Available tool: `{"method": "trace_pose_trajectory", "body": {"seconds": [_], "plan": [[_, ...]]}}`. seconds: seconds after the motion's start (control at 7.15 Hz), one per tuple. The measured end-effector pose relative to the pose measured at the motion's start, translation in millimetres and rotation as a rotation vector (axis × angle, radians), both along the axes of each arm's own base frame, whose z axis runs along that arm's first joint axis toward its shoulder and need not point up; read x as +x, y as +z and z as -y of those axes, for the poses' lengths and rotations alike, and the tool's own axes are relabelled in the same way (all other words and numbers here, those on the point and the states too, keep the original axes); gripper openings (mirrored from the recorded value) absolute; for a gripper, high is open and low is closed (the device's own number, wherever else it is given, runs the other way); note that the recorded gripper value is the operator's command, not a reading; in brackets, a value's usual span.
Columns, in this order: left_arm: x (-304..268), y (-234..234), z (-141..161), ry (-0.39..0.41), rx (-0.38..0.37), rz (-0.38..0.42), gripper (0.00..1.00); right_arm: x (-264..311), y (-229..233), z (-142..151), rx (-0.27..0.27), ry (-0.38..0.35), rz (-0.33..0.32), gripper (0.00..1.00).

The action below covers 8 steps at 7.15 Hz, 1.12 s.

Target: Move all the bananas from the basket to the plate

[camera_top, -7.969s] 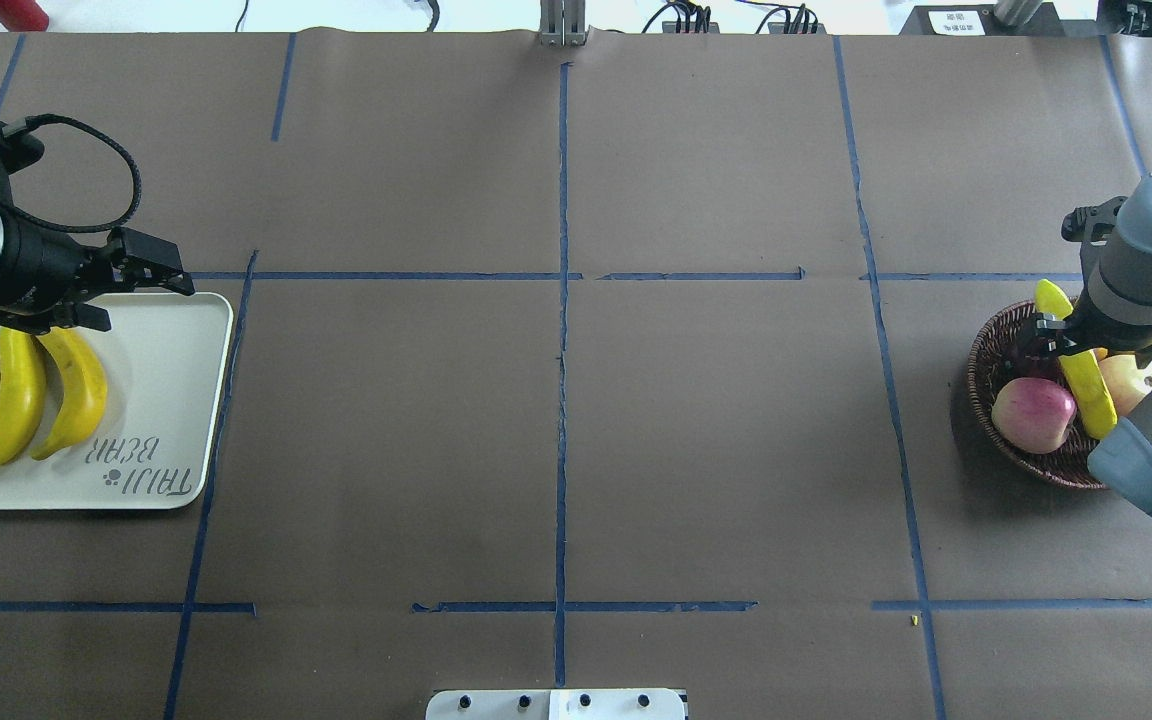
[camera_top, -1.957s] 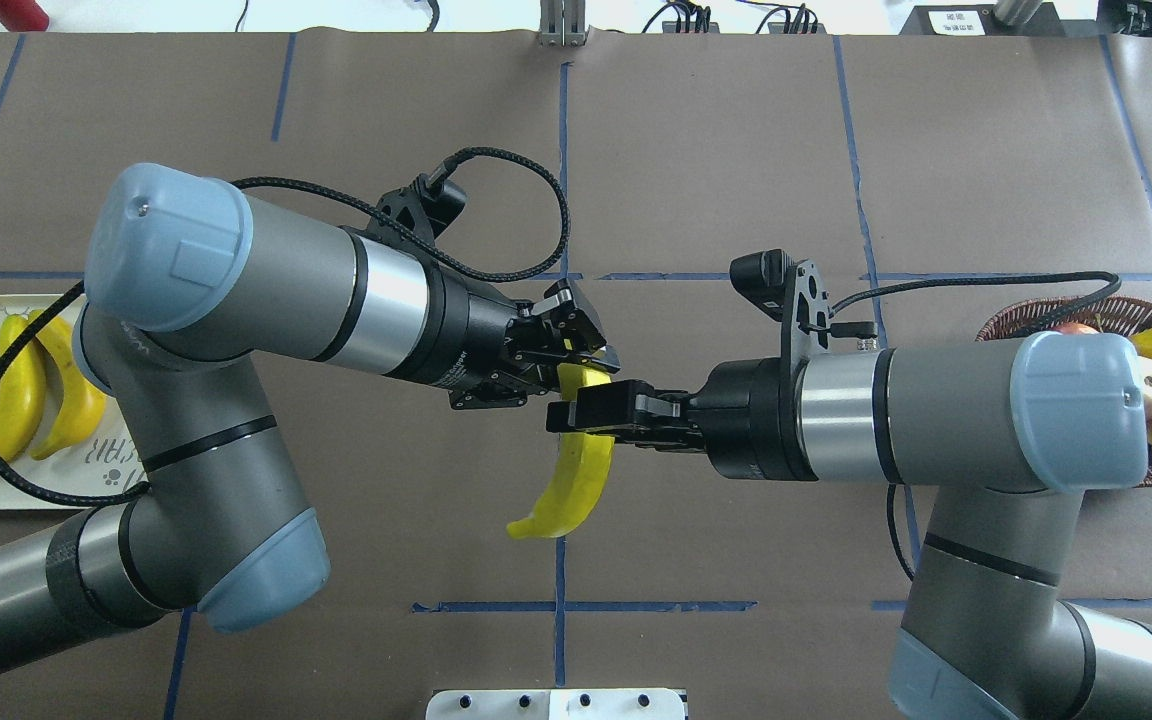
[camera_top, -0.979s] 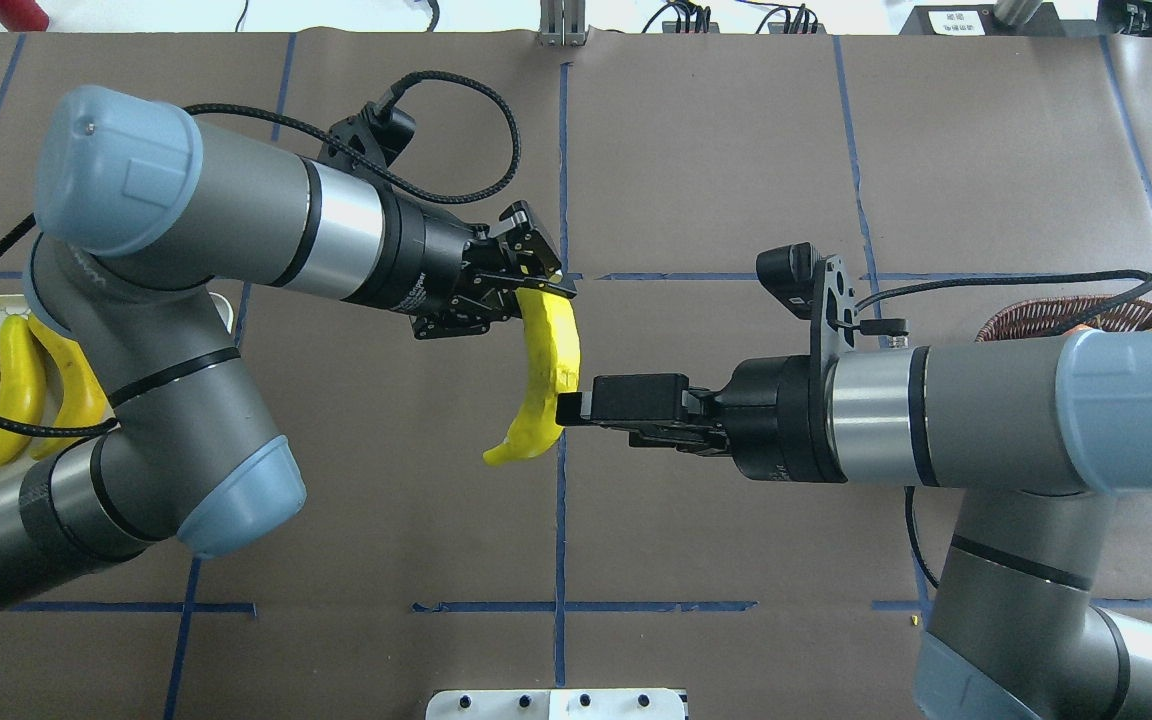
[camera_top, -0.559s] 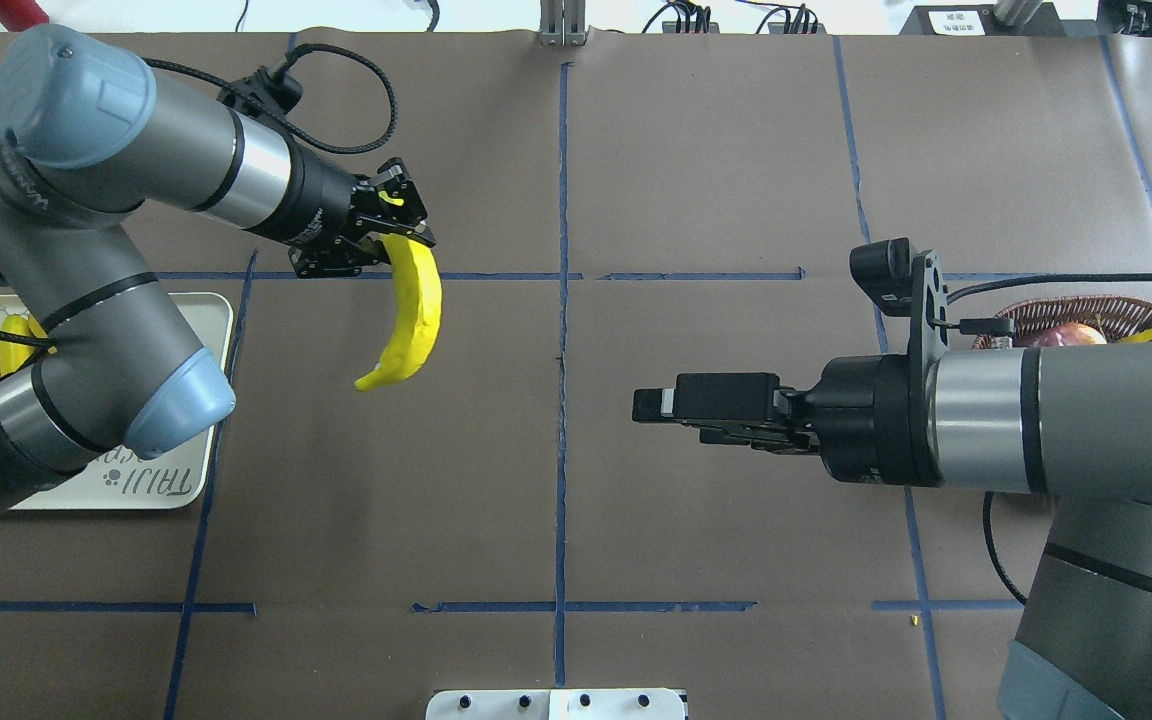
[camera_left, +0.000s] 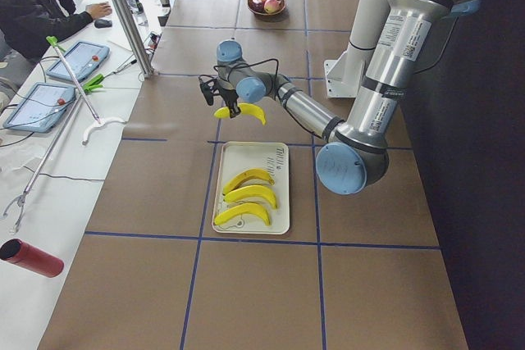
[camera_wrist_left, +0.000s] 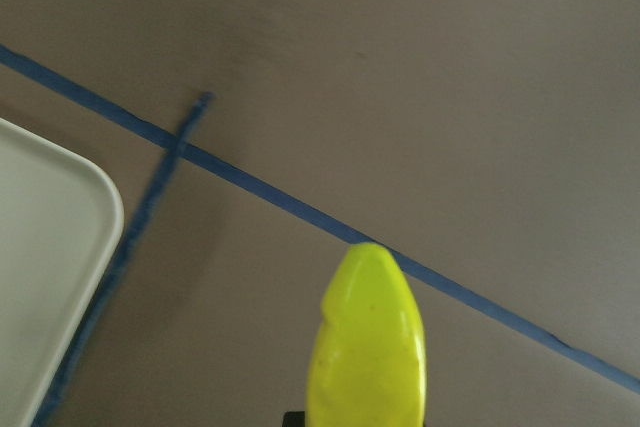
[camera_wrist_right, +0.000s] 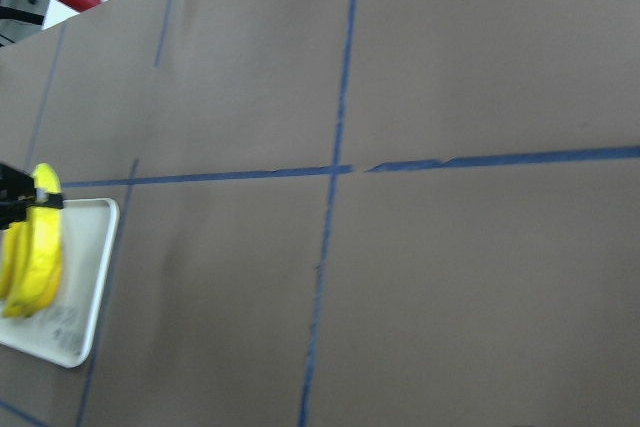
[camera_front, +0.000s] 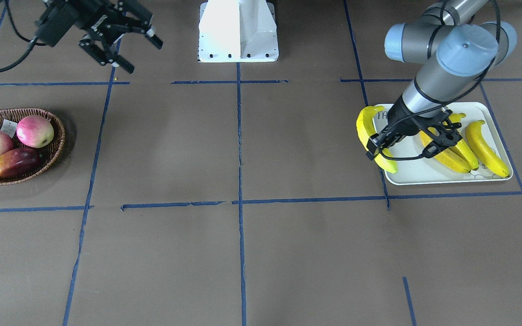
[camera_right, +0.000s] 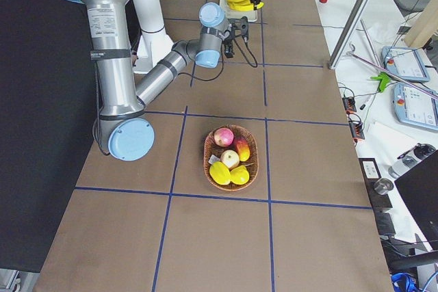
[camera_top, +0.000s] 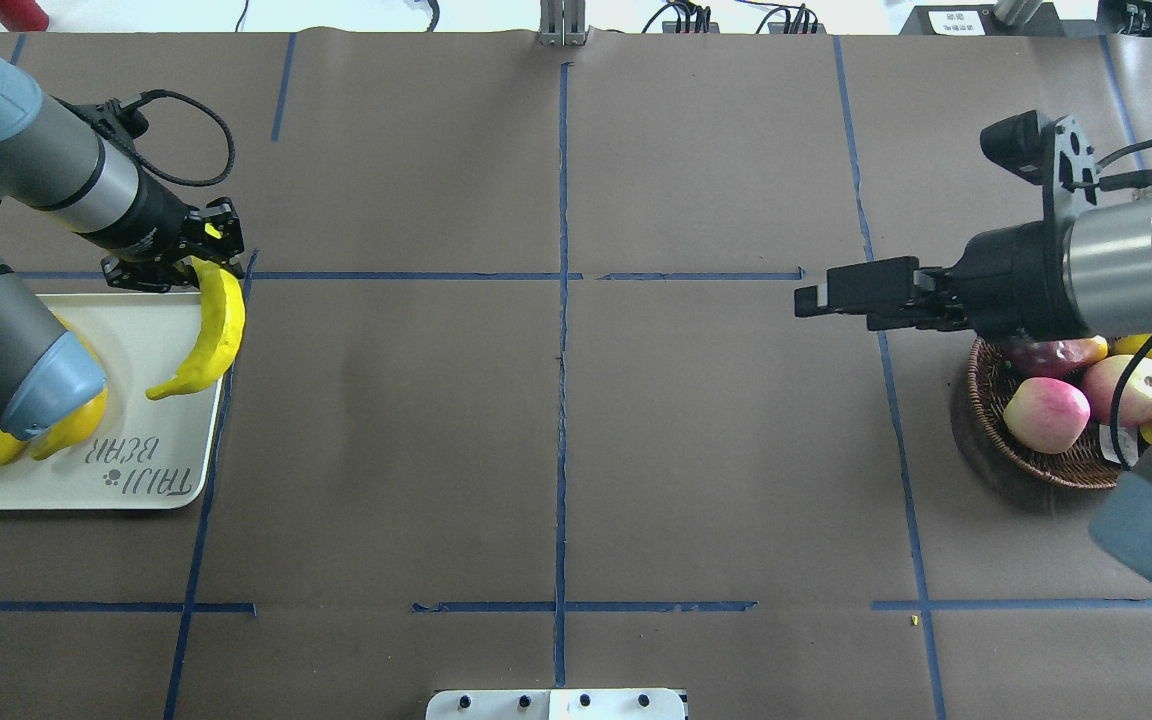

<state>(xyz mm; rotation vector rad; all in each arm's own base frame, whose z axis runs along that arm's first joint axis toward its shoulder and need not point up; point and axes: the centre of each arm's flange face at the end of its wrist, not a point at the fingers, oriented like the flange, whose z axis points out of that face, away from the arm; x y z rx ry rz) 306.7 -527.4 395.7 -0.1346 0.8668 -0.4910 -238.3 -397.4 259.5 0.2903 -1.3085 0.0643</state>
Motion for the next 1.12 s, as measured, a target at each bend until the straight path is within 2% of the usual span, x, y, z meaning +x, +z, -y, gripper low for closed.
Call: {"method": "trace_pose_trajectory", "body": {"seconds": [0.14, 0.42, 0.56, 0.7, 0.98, 1.12], "plan": [[-8.2, 37.0, -4.8, 0.02, -0.023, 0.046, 0.0, 26.7, 25.3, 29.6, 0.0, -0.006, -0.071, 1.0], [-15.6, 78.7, -13.6, 0.024, -0.063, 0.101, 0.0, 74.4, 71.6, 74.4, -0.002, -0.003, -0.144, 1.0], [-14.3, 85.4, -13.6, 0.014, -0.076, 0.116, 0.25, 90.3, 90.0, 89.0, -0.001, 0.006, -0.168, 1.0], [-12.4, 88.3, -12.6, 0.006, -0.084, 0.122, 0.99, 105.6, 104.9, 100.4, 0.005, 0.023, -0.193, 1.0], [-9.5, 91.5, -12.5, -0.012, -0.063, 0.149, 1.0, 138.9, 136.6, 120.3, 0.047, 0.033, -0.303, 1.0], [-7.4, 91.2, -12.3, -0.027, -0.04, 0.171, 1.0, 159.0, 155.3, 128.4, 0.078, -0.005, -0.401, 1.0]]}}
